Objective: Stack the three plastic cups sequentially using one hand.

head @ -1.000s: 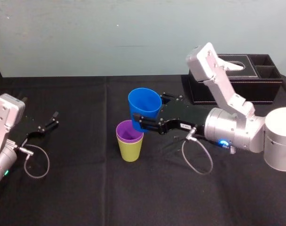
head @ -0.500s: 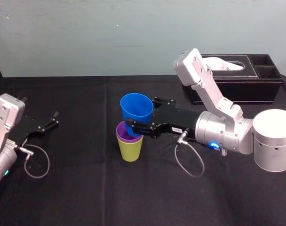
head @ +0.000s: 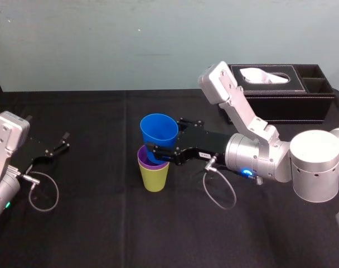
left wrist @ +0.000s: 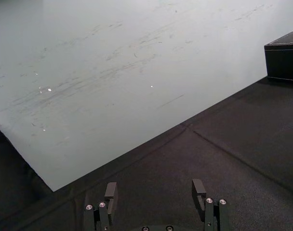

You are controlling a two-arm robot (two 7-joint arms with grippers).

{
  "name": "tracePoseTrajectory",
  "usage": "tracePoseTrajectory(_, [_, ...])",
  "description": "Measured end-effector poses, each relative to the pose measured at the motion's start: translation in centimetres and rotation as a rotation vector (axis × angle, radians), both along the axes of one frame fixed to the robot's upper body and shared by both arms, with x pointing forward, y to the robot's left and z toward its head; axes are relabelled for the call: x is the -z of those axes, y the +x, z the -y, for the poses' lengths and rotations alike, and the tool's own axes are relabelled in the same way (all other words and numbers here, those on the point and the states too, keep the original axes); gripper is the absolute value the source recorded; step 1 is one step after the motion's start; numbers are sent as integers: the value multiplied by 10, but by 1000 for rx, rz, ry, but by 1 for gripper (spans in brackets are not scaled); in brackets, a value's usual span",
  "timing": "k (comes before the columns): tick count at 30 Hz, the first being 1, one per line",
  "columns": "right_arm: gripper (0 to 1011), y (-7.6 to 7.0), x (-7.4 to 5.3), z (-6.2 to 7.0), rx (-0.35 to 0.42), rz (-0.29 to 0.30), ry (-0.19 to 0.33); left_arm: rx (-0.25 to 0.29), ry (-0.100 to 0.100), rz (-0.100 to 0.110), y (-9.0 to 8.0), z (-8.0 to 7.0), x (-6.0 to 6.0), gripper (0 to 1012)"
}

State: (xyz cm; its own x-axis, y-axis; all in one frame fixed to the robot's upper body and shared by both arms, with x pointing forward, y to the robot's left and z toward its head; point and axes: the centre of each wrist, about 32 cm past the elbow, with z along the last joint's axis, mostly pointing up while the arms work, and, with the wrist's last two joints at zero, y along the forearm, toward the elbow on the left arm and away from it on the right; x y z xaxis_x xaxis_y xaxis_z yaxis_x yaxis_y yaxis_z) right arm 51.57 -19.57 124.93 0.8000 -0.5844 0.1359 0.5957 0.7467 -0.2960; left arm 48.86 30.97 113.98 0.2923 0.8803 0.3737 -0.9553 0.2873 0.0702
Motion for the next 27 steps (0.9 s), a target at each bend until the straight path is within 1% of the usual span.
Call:
tracePoseTrajectory(18, [726, 3, 5, -6, -3, -6, 0, 0, 0, 0, 0, 0, 0, 1010])
tracePoseTrajectory(27, [726, 8, 13, -9, 6, -17, -11, 0, 0, 0, 0, 0, 0, 1010])
